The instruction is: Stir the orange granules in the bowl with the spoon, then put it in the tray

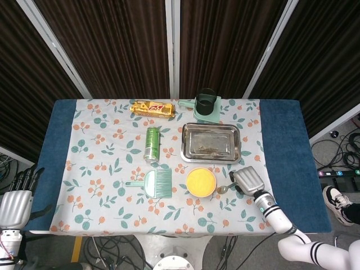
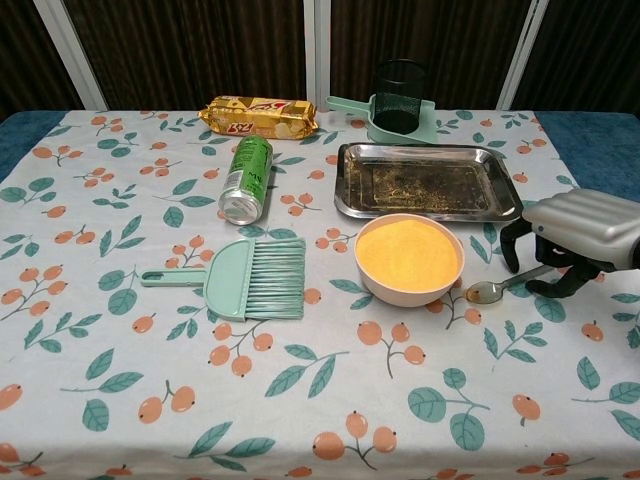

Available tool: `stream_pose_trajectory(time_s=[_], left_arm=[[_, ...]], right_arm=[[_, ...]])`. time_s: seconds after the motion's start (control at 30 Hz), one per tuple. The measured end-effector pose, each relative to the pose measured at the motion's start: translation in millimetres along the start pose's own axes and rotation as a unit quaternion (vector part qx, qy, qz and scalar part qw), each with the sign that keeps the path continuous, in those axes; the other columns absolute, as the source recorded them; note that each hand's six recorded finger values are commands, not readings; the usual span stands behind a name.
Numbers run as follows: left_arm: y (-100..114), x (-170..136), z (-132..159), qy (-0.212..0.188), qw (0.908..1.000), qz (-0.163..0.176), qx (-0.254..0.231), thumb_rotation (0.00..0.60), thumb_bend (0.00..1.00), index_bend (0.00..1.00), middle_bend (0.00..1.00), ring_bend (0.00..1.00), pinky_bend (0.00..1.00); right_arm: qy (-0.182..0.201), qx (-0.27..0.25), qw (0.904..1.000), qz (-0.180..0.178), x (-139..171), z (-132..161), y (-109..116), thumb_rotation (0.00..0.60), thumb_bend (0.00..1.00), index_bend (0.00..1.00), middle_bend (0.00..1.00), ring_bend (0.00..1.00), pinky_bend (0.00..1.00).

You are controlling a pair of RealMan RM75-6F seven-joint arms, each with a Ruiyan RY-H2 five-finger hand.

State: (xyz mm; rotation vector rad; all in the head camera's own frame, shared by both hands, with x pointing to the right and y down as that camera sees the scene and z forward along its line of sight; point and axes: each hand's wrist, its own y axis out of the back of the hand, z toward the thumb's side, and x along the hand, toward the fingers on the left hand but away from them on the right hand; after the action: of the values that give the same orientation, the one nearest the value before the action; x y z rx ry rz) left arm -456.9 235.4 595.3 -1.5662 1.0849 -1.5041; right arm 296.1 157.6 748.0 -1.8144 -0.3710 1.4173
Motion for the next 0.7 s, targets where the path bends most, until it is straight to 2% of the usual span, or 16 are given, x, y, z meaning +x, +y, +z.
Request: stream_pose_trajectory(time_s=[0.5,0.7], left_arm=[[-1.6,-0.4,-1.8,0.001,1.0,0.0,-0.004,0.6,0.01,0.1,0.07,0.07,0.1],[-0.4,-1.2,-2.8,0.001,1.0,0.003,-0.004,0.6,0.01,0.1,0.07,0.07,0.1]], right_arm=[[-0.003,0.001,1.0,0.0,-2.2,1.7,0.4,0.6,0.35,0.58,0.99,1.0,1.0],[-0.004,0.007,0.9998,-0.018,1.1,-0.9,13.7,0.6,0.36,0.59,0.99,1.0,1.0]])
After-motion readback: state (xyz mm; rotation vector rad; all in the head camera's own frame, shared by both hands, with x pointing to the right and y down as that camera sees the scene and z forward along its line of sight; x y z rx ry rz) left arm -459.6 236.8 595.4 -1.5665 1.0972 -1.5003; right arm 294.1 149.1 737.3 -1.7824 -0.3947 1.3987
